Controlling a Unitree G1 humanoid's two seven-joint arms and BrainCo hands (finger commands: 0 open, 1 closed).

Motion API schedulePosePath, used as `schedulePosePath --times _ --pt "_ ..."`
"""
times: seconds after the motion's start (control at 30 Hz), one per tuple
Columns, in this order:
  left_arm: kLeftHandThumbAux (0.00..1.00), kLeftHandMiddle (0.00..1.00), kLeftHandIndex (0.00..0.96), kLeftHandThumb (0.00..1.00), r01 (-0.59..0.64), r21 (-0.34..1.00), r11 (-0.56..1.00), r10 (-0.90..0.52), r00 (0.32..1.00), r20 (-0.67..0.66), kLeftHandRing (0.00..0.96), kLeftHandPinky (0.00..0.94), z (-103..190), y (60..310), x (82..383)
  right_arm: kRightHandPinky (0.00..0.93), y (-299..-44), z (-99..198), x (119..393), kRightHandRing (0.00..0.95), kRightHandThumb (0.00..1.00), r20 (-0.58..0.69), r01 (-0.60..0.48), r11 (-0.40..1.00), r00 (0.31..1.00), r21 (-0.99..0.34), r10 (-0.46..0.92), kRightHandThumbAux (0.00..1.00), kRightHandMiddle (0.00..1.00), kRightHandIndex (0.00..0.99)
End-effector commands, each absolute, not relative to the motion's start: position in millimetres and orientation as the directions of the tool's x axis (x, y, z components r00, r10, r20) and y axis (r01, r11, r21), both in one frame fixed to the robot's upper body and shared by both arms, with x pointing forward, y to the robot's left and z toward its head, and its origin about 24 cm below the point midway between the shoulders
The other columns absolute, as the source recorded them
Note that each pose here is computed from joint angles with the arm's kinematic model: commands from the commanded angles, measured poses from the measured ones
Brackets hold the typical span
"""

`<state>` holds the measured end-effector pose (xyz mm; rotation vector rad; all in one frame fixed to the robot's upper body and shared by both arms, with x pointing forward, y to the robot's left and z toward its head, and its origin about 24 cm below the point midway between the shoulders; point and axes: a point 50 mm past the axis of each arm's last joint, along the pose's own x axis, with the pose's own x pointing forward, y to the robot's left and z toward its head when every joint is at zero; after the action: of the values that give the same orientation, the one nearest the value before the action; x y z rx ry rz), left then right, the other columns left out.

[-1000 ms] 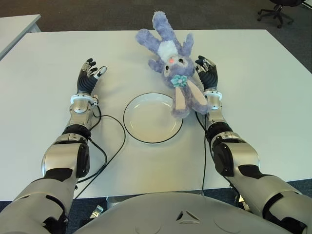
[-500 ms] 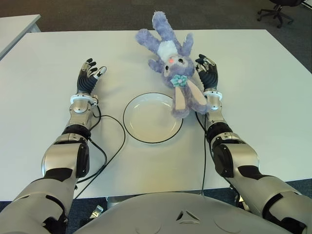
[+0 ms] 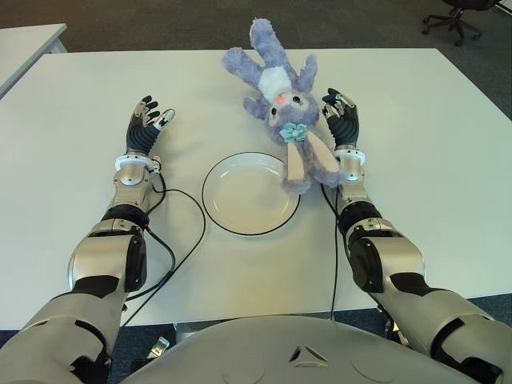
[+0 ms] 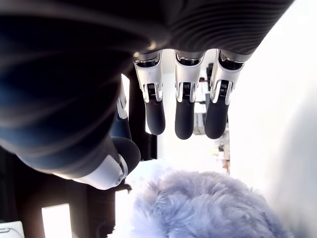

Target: Put the doll into the plate.

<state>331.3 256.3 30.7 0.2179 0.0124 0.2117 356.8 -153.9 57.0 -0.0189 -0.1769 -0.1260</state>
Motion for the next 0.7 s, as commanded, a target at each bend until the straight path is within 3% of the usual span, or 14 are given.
schedulePosePath --times 0.03,0.53,0.57,0.6,0.7 --pt "0.509 0.127 0.000 0.000 -0.185 0.236 0.954 0.224 0.963 -0.150 0.133 0.081 -14 258 299 0.256 -162 -68 259 0.197 0.698 -0.253 0.173 0.984 0.951 -0.043 -0.179 0.733 0.184 0.398" --pt "0.512 0.128 0.000 0.000 -0.186 0.227 0.956 0.223 0.963 -0.151 0.132 0.087 -15 259 298 0.212 -164 -76 247 0.184 0.703 -0.272 0.169 0.985 0.946 -0.046 -0.175 0.734 0.177 0.399" --pt "0.514 0.126 0.000 0.000 -0.186 0.226 0.956 0.223 0.963 -0.151 0.131 0.085 -15 259 298 0.203 -165 -77 246 0.175 0.672 -0.273 0.168 0.985 0.946 -0.048 -0.175 0.801 0.170 0.148" --pt "0.515 0.125 0.000 0.000 -0.186 0.226 0.956 0.223 0.963 -0.151 0.130 0.086 -15 259 298 0.198 -165 -77 245 0.171 0.658 -0.274 0.167 0.985 0.946 -0.050 -0.175 0.819 0.167 0.083" --pt "0.523 0.128 0.000 0.000 -0.188 0.226 0.956 0.225 0.963 -0.148 0.131 0.094 -15 260 297 0.183 -168 -80 241 0.162 0.649 -0.283 0.163 0.985 0.943 -0.064 -0.175 0.815 0.159 0.055"
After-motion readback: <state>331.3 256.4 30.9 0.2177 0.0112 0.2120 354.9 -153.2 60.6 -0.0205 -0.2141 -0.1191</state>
